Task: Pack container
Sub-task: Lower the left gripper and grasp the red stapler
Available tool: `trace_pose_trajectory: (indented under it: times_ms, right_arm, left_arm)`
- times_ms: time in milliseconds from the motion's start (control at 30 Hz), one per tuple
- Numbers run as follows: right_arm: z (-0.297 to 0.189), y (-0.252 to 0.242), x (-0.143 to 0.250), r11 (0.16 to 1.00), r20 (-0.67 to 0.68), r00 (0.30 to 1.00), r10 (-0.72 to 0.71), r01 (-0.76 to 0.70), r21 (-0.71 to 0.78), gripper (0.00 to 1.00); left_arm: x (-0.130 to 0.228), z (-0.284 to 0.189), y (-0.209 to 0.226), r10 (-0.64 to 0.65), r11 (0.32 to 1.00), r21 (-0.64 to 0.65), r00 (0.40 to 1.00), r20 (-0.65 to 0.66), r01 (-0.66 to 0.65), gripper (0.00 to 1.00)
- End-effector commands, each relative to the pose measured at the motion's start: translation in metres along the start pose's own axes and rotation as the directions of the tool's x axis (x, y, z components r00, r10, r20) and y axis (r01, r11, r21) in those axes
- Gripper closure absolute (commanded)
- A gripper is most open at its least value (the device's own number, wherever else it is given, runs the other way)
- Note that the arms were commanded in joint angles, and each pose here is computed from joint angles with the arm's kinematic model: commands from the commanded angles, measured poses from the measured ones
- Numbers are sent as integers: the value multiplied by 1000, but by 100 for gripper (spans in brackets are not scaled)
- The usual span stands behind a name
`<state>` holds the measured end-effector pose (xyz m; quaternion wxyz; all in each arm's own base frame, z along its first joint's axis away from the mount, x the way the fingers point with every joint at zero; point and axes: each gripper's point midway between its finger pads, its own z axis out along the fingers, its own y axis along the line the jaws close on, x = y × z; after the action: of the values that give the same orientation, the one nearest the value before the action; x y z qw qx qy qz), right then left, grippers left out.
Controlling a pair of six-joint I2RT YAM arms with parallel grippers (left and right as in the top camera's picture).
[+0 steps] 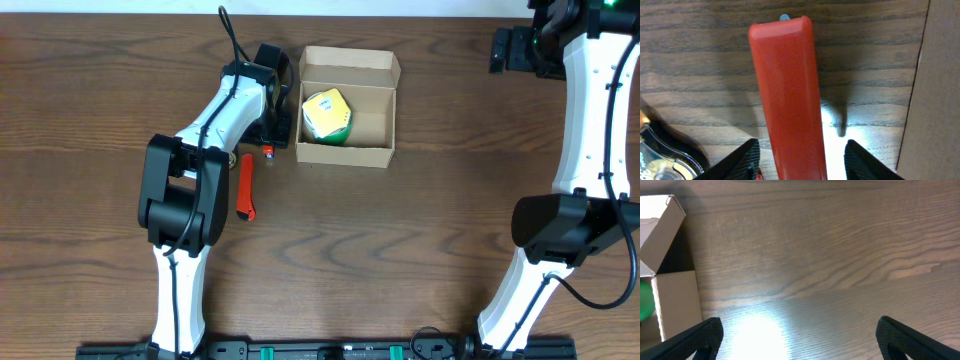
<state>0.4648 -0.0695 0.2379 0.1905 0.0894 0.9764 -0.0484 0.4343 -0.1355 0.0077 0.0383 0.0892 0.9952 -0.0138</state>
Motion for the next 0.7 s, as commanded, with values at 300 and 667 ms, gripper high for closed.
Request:
trace_pose_trajectory:
  times_ms: [300,667]
  right_arm:
    - [3,1,2,1000,-10,1000,7,-7,-1,1]
    - [3,1,1,1000,-10,1000,7,-7,-1,1]
  left_arm:
    - [-7,-1,8,-19,1000,-17,1000,13,19,64]
    - [-1,-1,8,-34,999,-21,999,-11,34,94]
